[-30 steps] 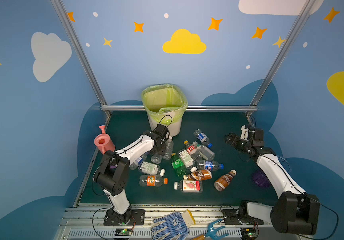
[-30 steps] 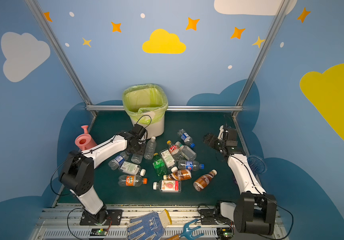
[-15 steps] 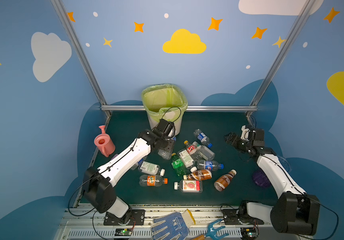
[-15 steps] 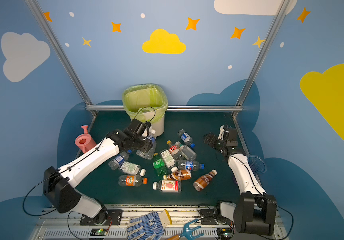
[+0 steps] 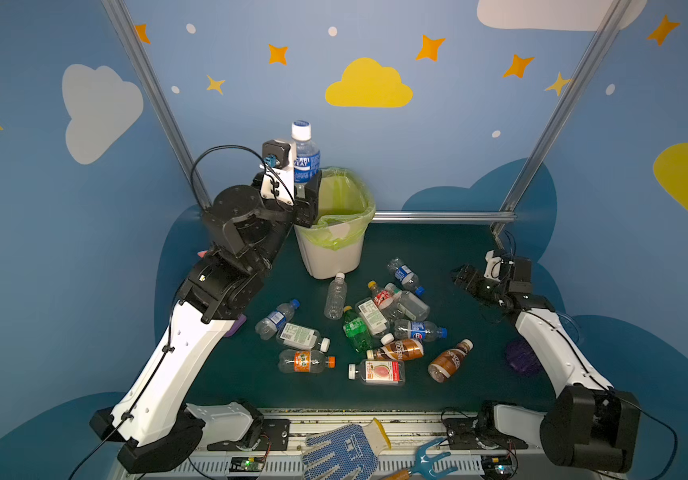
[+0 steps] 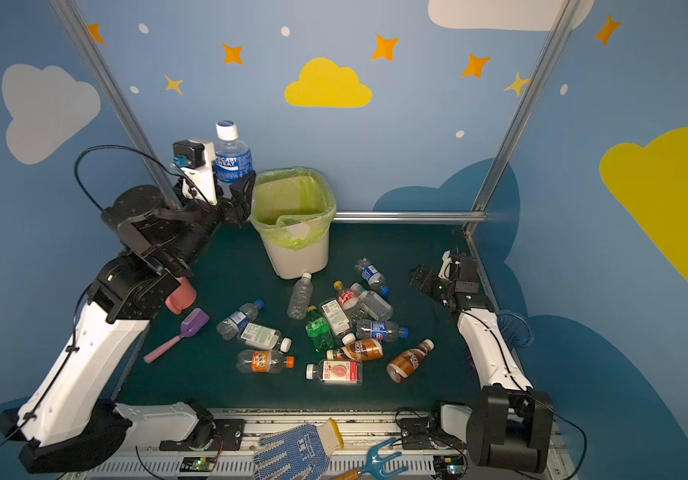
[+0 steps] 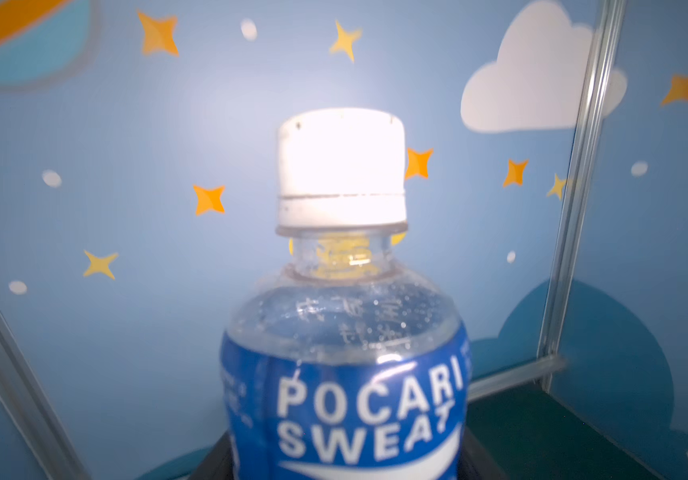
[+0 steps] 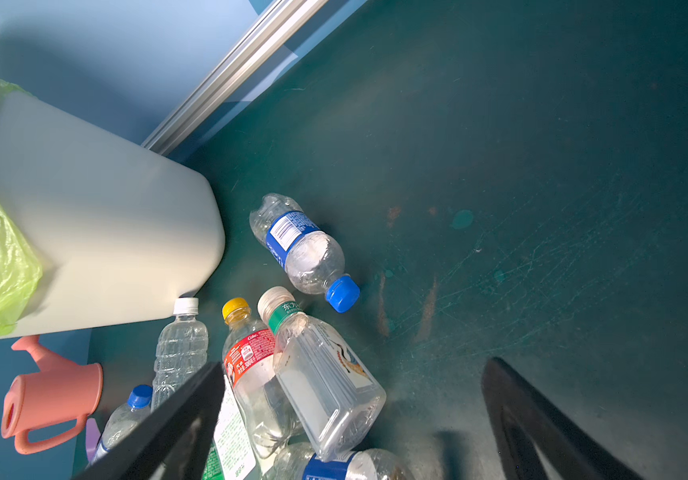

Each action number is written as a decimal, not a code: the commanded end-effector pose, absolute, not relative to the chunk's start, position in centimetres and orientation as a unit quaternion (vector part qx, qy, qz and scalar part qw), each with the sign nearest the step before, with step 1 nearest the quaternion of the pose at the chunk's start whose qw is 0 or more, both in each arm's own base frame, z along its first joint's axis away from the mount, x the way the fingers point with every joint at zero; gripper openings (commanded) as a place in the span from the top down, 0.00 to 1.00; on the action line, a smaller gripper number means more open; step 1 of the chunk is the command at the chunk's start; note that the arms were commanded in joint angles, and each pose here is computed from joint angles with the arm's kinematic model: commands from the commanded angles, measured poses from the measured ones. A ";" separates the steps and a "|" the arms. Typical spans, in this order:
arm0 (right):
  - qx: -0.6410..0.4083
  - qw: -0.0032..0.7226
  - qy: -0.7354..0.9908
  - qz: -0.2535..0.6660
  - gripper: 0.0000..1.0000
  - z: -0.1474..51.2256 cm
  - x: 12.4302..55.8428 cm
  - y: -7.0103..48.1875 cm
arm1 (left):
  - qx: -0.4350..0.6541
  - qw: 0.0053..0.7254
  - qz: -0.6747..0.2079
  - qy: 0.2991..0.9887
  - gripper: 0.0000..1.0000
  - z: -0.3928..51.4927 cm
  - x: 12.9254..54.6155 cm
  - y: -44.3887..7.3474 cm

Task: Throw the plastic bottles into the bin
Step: 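Lift the Pocari Sweat bottle with the left gripper and drop it into the bin, then lower the left gripper and grasp the white-capped clear bottle near the bin, then lift the white-capped bottle with the left gripper and release it over the bin, then lower the left gripper back toward the bottles near the watering can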

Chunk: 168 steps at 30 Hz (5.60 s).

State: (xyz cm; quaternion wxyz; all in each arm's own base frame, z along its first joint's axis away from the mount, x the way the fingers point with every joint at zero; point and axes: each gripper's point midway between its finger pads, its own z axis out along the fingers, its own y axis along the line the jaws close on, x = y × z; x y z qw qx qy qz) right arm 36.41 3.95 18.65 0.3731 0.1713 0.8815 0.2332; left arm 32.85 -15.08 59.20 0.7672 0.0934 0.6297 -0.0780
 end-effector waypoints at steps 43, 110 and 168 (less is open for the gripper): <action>0.177 0.370 0.872 0.267 0.03 18.2 36.1 3.2 | -0.041 0.444 -0.078 0.892 0.00 26.1 34.3 -13.5; 0.197 0.378 0.867 0.258 0.03 18.5 35.4 1.3 | 0.202 0.436 -0.078 0.874 0.54 31.7 36.8 -26.7; 0.193 0.352 0.870 0.285 0.03 16.1 35.9 1.8 | -0.142 0.284 0.035 0.948 0.00 19.2 32.3 -2.0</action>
